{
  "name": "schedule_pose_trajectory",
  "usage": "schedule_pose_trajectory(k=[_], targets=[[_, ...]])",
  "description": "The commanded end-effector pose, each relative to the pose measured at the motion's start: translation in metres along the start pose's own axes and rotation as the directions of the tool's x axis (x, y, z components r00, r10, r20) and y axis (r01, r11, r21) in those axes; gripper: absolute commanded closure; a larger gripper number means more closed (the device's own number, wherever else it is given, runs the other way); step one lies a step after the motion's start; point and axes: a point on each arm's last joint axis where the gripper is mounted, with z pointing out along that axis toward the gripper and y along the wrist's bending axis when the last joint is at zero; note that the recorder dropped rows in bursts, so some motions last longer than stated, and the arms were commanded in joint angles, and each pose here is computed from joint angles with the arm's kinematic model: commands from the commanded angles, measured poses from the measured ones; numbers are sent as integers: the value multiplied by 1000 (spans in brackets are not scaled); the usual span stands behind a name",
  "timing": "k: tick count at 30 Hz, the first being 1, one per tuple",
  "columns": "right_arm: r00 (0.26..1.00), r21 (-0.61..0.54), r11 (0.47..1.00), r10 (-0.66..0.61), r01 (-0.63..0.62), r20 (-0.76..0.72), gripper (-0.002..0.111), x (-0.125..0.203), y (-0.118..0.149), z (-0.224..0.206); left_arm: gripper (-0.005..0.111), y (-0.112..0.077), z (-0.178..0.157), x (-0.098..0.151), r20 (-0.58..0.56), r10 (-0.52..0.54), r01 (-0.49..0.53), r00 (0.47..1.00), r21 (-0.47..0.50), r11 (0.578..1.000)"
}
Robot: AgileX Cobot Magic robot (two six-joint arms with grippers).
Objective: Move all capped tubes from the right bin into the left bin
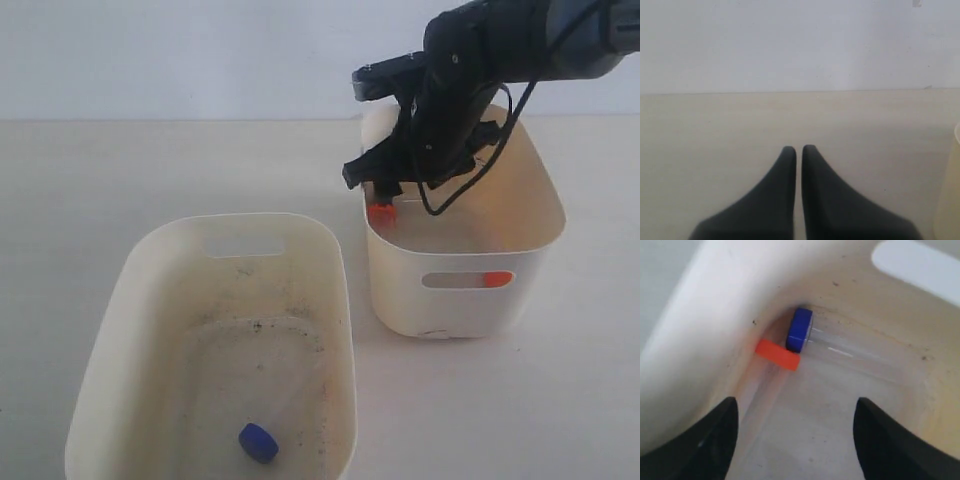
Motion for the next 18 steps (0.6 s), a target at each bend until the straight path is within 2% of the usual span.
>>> schedule_pose_trajectory(k=[1, 4, 8, 11, 14, 18], targets=[[958, 88, 956, -271, 279, -93, 46, 6, -13, 0, 102, 0, 0, -2, 9, -16, 16, 1000, 1, 1000], [911, 82, 912, -388, 401, -139, 46, 8, -16, 0, 102, 0, 0, -2, 9, -16, 16, 1000, 1, 1000], [875, 73, 877, -461, 475, -150, 46, 9, -16, 0, 102, 0, 0, -2, 9, -16, 16, 1000, 1, 1000], [881, 86, 879, -460, 470, -112, 46, 5, -16, -9, 102, 0, 0, -2, 9, -16, 16, 1000, 1, 1000], [909, 83, 906, -416, 415, 4, 46, -5, -14, -38, 102, 0, 0, -2, 9, -16, 16, 1000, 1, 1000], [941, 42, 944, -329, 326, 81, 46, -8, -11, -64, 102, 0, 0, -2, 9, -16, 16, 1000, 1, 1000]])
